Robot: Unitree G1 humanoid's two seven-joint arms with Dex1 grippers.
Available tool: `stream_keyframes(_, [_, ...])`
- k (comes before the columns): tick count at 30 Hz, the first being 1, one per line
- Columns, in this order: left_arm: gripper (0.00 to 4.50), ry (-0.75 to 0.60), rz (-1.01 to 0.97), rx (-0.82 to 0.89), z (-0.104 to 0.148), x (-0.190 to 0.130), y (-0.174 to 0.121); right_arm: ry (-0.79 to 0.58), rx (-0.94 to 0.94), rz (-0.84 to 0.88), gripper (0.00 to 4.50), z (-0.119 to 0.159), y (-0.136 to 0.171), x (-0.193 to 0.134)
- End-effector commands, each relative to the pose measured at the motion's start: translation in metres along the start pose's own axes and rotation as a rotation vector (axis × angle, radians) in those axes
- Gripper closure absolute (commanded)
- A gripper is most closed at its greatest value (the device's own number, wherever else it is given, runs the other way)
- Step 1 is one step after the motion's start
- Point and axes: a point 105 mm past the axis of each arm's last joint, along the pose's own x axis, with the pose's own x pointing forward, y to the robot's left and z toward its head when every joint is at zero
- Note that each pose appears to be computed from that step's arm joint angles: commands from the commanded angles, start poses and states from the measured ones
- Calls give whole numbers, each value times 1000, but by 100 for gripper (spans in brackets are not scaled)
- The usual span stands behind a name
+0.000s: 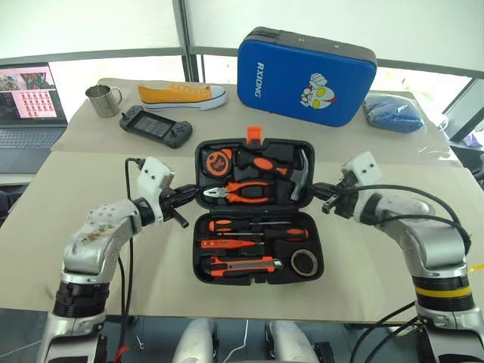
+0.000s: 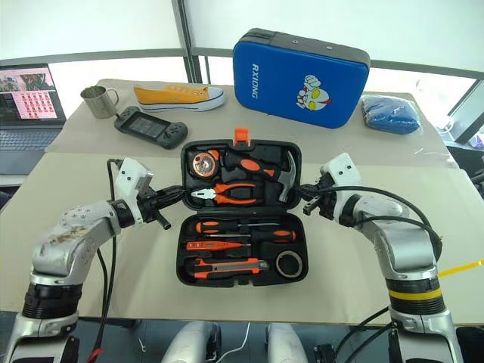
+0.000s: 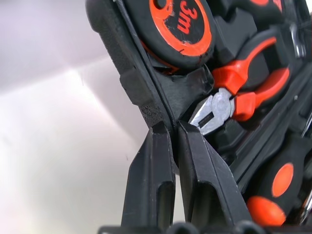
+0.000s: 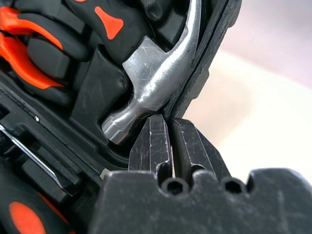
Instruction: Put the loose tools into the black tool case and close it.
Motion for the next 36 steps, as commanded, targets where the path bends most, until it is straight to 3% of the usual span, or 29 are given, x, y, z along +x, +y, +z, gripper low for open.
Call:
stream_keyframes(1, [448, -128, 47, 264, 22, 4, -13, -167, -239, 13, 450, 32, 19, 0])
stream_keyframes(10, [448, -208, 252, 603, 8, -27, -10, -217, -416, -55, 450, -4, 27, -22])
stream_keyframes(18, [448, -134, 303, 567, -23, -55, -6, -210, -651, 15, 450, -35, 49, -44])
stream_keyframes(19, [412, -122, 299, 541, -26, -59, -7, -206, -658, 25, 450, -38, 52, -48])
stream_keyframes(21, [355, -97, 306, 495, -26, -74, -3, -191, -641, 71, 371, -40, 58, -61])
stream_keyframes(22, [328, -90, 311, 481, -25, -79, -2, -186, -637, 86, 355, -41, 60, -66])
stream_keyframes(24, [256, -15, 263, 335, -27, -97, 2, -144, -601, 130, 282, -37, 58, -85])
stream_keyframes(26, [190, 92, 107, 139, -30, -112, -9, -78, -540, 199, 221, -36, 58, -106])
stream_keyframes(28, [129, 160, -48, 64, -24, -122, -23, -26, -474, 284, 155, -37, 64, -121])
stream_keyframes(31, [128, 229, -95, 62, -14, -126, -11, 46, -342, 427, 58, -37, 82, -139])
stream_keyframes(34, [128, 238, -61, 179, -13, -91, 31, 107, -193, 605, 115, -46, 112, -142])
stream_keyframes(36, [128, 230, -84, 245, -12, -68, 43, 130, -198, 661, 180, -52, 123, -138])
